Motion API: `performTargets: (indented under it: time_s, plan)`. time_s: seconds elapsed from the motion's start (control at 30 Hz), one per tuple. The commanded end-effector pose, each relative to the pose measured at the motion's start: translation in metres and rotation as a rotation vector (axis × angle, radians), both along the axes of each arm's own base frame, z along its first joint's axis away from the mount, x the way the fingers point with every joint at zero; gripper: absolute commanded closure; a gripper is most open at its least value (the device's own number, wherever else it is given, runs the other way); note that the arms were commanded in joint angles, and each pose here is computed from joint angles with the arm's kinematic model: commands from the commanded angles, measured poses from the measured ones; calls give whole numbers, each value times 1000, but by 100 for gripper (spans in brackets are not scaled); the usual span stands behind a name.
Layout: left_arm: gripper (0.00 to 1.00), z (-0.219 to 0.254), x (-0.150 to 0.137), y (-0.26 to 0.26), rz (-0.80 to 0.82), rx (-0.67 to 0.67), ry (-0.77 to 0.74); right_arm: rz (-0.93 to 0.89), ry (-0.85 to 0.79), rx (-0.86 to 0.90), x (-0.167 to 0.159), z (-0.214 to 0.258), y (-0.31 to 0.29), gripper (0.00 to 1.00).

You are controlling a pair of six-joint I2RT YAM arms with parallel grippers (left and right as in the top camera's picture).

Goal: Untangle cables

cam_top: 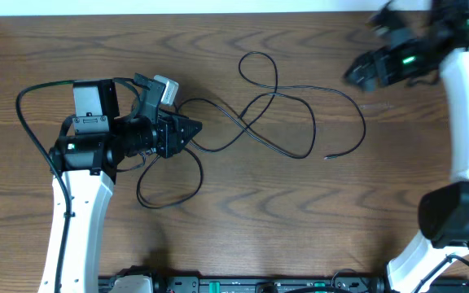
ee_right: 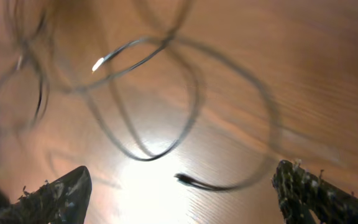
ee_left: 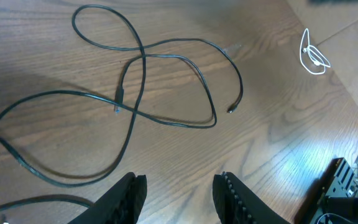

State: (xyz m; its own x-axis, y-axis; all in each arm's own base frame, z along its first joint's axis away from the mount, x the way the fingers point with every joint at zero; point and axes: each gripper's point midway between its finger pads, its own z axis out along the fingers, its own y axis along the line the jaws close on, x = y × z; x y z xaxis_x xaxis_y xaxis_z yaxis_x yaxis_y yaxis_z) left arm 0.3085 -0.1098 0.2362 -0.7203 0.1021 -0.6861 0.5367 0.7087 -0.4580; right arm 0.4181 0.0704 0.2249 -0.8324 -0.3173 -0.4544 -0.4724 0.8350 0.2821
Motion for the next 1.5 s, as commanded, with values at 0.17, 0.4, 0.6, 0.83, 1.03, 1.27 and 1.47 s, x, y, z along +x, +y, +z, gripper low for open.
performTargets:
  time_s: [0.17, 0.4, 0.6, 0.83, 1.03, 1.27, 1.47]
  plan:
    - [53, 0, 0, 0, -2, 2, -3, 544, -50, -121, -45, -62, 99, 1]
    - [40, -4, 20, 18, 83, 115, -65, 757, -129, -252, -60, -115, 134, 1]
    - [40, -20, 34, 58, 248, 323, -61, 810, -234, -215, -58, -137, 168, 1]
    - [40, -28, 35, 79, 326, 424, -41, 903, -360, -101, -70, -153, 221, 1]
    - [41, -32, 30, 79, 320, 426, -15, 891, -352, -78, -73, -174, 240, 1]
    - [41, -36, 25, 79, 319, 425, 15, 836, -307, -61, -68, -200, 247, 14]
    - [41, -36, 23, 77, 313, 420, 22, 744, -292, -28, -60, -196, 252, 51]
